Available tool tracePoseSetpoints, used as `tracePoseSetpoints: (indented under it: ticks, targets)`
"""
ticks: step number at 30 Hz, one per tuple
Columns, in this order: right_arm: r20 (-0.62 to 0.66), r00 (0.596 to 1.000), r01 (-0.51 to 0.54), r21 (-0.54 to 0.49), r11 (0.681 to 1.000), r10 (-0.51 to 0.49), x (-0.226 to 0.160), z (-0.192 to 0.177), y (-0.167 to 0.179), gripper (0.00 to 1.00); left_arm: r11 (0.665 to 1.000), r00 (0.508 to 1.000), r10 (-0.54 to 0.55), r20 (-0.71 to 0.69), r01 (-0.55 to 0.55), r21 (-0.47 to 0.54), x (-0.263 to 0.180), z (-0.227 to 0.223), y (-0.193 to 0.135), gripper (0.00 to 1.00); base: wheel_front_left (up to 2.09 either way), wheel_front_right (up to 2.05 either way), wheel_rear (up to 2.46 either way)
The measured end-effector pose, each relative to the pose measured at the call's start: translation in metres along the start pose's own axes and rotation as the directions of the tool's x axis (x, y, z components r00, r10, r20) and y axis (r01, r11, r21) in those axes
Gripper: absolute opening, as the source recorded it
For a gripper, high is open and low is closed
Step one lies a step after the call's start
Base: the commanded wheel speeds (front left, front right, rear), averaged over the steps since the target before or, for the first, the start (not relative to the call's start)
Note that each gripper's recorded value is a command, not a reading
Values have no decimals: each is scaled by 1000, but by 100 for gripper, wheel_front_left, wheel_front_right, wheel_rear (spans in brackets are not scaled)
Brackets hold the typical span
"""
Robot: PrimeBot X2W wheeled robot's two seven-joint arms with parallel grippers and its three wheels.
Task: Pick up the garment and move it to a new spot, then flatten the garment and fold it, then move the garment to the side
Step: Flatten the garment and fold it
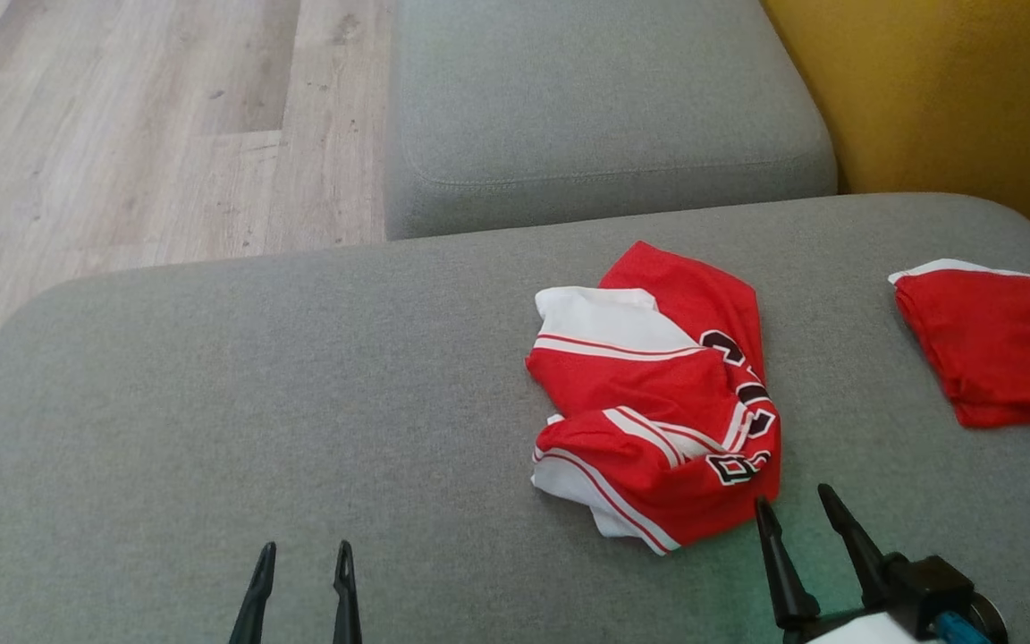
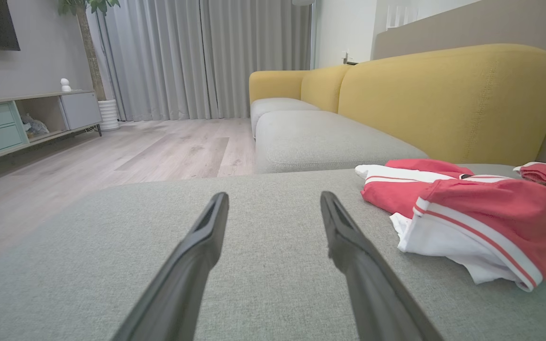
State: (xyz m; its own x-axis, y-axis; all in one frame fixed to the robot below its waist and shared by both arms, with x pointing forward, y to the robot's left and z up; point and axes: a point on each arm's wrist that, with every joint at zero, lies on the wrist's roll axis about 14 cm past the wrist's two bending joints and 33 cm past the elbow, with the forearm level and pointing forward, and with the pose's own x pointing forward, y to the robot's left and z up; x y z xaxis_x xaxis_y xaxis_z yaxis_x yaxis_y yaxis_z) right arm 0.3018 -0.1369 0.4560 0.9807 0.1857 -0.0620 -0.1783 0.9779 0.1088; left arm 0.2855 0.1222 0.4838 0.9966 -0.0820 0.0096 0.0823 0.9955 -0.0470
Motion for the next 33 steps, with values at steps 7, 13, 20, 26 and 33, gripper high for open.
tracePoseSetpoints:
  ticks: [7, 13, 20, 26, 33]
  targets:
    - [1, 1000, 5, 2, 1000, -5, 5, 2, -2, 100, 995, 995, -92, -36, 93, 30, 9, -11, -17, 100, 0, 0, 0]
    - [2, 1000, 16, 2, 1000, -16, 9, 3, -6, 100, 960, 964, -259, -65, 264, 90, 36, -19, -53, 100, 0, 0, 0]
    - [-11, 998, 63, -5, 998, -63, 4, 0, -22, 100, 831, 847, -508, -152, 529, 170, 70, -37, -110, 100, 0, 0, 0]
    - [-7, 993, 117, -16, 993, -117, -1, 3, -39, 100, 718, 743, -623, -244, 667, 197, 87, -57, -143, 100, 0, 0, 0]
    - [-22, 981, 195, -20, 981, -195, -17, -1, -59, 100, 581, 619, -703, -349, 784, 221, 90, -85, -166, 100, 0, 0, 0]
